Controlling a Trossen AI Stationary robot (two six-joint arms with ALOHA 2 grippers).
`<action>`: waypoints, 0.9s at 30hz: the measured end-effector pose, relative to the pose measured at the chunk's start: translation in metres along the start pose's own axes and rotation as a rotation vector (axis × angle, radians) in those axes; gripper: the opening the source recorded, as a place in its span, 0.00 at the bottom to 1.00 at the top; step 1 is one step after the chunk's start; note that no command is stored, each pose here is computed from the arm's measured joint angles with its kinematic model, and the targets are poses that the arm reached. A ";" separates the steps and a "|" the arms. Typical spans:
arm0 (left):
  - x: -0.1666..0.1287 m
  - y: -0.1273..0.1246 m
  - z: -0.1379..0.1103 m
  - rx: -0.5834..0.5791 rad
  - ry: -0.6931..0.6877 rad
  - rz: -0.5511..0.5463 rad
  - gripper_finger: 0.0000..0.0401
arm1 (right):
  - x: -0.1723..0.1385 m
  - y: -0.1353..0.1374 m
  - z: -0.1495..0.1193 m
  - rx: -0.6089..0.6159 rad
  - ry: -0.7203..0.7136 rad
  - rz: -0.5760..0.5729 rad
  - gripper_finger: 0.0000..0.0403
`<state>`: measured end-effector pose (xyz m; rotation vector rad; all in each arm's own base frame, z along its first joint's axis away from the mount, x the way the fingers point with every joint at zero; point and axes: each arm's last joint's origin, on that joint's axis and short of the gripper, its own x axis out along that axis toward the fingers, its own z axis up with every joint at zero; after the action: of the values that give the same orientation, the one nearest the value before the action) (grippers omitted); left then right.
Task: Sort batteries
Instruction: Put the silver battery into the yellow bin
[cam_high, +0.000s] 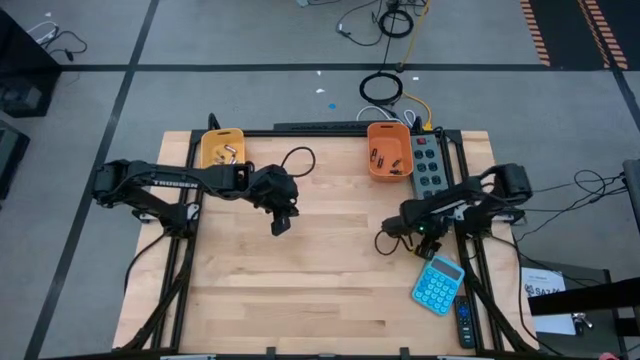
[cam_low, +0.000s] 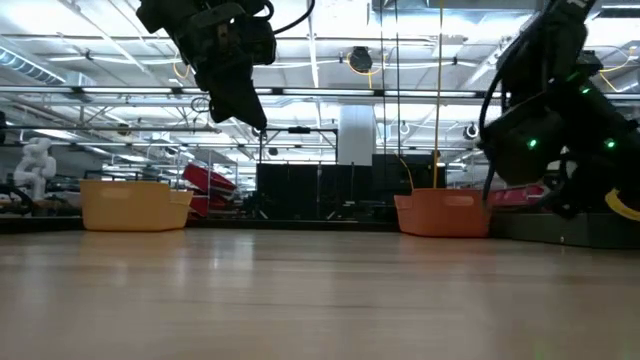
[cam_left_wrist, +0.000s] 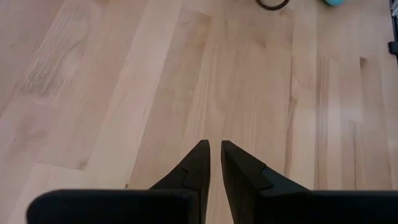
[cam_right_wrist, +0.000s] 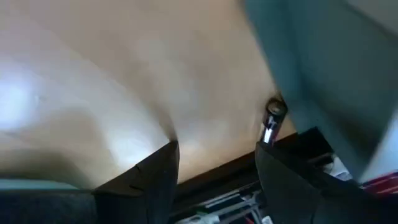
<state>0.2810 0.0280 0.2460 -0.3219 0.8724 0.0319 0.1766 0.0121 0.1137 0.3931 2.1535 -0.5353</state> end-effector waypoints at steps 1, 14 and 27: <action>0.000 0.000 0.000 0.000 0.000 0.000 0.12 | -0.001 0.000 -0.003 0.026 -0.023 -0.001 0.50; 0.000 0.000 0.000 0.000 0.000 0.000 0.12 | -0.022 -0.002 -0.027 0.399 -0.377 0.016 0.50; -0.002 0.001 -0.003 -0.032 0.030 0.018 0.12 | -0.020 0.040 -0.066 0.925 -0.697 0.222 0.50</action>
<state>0.2767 0.0283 0.2455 -0.3458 0.9055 0.0577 0.1617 0.0787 0.1558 0.7851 1.0832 -1.3046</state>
